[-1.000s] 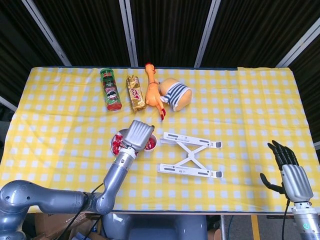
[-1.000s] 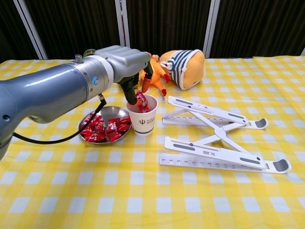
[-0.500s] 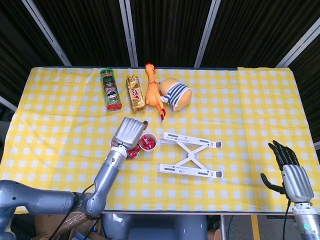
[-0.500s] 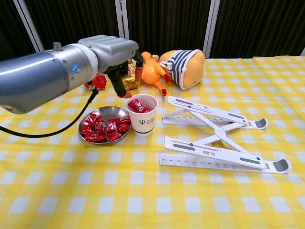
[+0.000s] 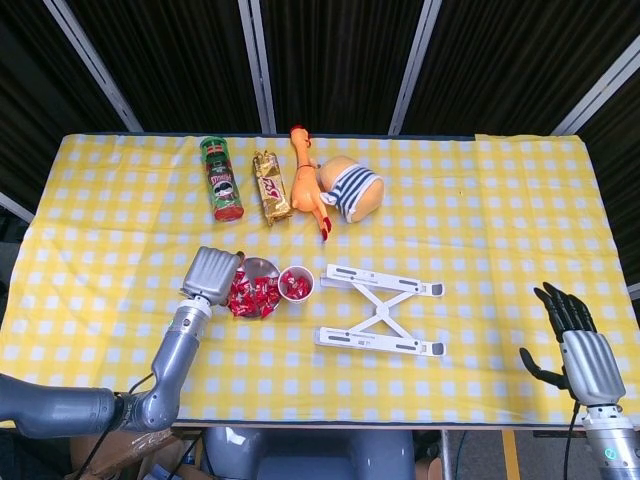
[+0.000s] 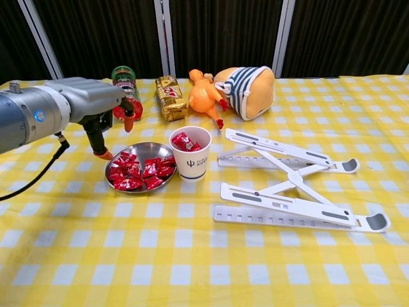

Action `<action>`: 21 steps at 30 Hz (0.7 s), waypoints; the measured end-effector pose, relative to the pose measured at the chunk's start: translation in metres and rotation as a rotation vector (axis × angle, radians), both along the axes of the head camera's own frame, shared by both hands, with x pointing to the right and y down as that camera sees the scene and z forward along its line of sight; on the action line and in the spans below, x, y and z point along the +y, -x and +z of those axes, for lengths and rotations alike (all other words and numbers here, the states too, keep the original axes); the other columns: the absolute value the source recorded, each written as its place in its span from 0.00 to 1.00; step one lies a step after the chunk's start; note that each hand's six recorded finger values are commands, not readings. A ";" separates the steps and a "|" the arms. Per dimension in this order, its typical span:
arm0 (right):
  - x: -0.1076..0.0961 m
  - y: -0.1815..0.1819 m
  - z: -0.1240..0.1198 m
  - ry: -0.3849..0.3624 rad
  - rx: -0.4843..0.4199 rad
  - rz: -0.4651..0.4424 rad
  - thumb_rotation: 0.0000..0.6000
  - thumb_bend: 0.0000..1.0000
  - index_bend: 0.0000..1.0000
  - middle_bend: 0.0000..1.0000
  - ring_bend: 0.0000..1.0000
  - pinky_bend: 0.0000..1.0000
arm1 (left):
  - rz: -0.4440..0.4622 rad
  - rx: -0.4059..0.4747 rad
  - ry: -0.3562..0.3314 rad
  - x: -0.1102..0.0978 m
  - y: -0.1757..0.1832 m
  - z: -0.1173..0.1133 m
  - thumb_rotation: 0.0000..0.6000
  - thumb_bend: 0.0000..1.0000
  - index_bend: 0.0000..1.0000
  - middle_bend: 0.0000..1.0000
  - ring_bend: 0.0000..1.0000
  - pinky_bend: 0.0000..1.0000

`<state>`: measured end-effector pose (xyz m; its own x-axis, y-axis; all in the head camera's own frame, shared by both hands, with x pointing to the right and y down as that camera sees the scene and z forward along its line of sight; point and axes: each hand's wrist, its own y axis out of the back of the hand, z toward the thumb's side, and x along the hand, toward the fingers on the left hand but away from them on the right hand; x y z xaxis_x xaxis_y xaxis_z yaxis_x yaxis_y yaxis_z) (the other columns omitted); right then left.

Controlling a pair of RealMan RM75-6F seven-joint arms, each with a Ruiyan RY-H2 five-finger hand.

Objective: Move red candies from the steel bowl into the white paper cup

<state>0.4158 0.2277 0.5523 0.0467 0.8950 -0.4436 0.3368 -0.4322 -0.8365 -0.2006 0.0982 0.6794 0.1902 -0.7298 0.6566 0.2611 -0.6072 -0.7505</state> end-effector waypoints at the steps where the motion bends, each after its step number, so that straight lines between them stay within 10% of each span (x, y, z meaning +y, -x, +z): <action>1: 0.000 0.000 0.000 0.000 0.000 0.000 1.00 0.41 0.00 0.00 0.00 0.00 | -0.001 -0.005 0.007 0.002 0.000 0.003 1.00 0.20 0.37 0.91 0.95 0.99; 21: -0.001 -0.001 -0.001 0.001 -0.009 0.008 1.00 0.41 0.00 0.00 0.00 0.00 | 0.007 -0.126 0.017 -0.010 0.000 0.033 1.00 0.20 0.39 0.92 0.95 0.99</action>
